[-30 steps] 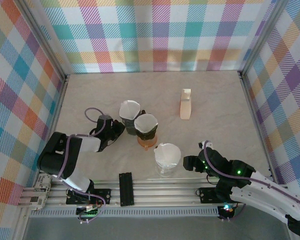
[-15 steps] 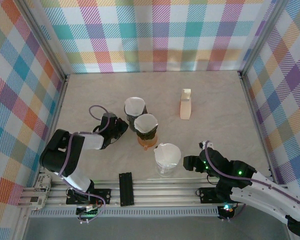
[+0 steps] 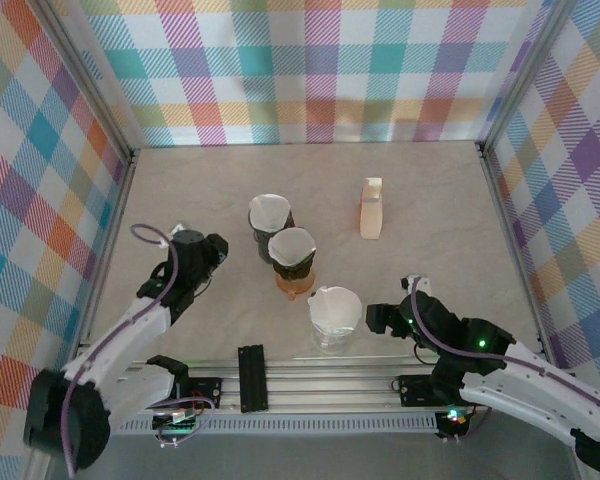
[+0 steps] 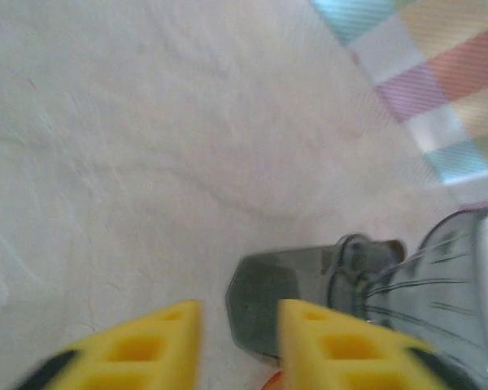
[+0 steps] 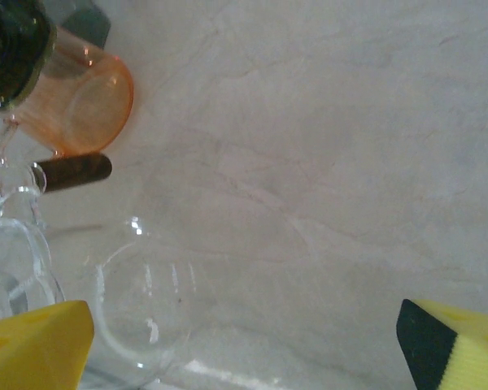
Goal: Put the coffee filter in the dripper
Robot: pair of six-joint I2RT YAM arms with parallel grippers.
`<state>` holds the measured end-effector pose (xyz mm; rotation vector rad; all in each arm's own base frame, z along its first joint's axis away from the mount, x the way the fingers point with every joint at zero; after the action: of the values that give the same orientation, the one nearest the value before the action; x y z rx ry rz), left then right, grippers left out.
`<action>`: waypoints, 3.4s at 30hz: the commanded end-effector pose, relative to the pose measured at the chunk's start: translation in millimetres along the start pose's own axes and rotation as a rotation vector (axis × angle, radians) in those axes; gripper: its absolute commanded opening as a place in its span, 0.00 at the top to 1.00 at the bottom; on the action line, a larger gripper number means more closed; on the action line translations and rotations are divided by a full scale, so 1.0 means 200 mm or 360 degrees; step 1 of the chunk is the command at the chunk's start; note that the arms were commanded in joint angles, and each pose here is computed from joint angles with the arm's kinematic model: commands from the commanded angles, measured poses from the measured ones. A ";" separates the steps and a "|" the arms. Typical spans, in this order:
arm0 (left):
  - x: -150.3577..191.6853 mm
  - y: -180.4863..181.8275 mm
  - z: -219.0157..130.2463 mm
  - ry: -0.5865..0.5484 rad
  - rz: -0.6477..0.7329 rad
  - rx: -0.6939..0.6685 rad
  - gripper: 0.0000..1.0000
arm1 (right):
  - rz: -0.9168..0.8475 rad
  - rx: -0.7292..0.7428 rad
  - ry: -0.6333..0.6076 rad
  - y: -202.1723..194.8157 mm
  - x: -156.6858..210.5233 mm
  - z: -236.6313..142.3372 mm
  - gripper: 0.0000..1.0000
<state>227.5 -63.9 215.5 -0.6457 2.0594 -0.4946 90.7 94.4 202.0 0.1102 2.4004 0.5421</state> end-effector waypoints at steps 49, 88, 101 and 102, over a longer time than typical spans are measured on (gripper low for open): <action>0.02 0.37 0.50 -0.0541 0.1167 -0.0378 0.00 | -0.0007 0.0348 -0.0869 0.08 -0.36 0.01 0.01; -0.03 0.37 0.54 -0.0393 0.1121 -0.0416 0.00 | -0.0381 0.0509 -0.0767 -0.39 -0.77 0.63 0.01; -0.03 0.38 0.54 -0.0386 0.1113 -0.0409 0.00 | -0.0246 0.0259 -0.0775 -0.60 -0.70 0.78 0.01; -0.03 0.38 0.54 -0.0383 0.1113 -0.0408 0.00 | -0.0247 0.0260 -0.0780 -0.60 -0.70 0.78 0.01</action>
<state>295.5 -14.8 111.8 -0.0697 2.0039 0.2563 298.8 4.4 110.9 0.1548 2.0543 0.1188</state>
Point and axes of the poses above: each hand's point on the last joint's axis, 136 mm out from that joint toward the fingers, its own z axis out along the fingers, its own y axis along the line the jaws close on, x = y × z, the point moved 10 cm from there along -z, back along the fingers, and after that the axes turned 8 degrees about z, right-handed, at the moved point
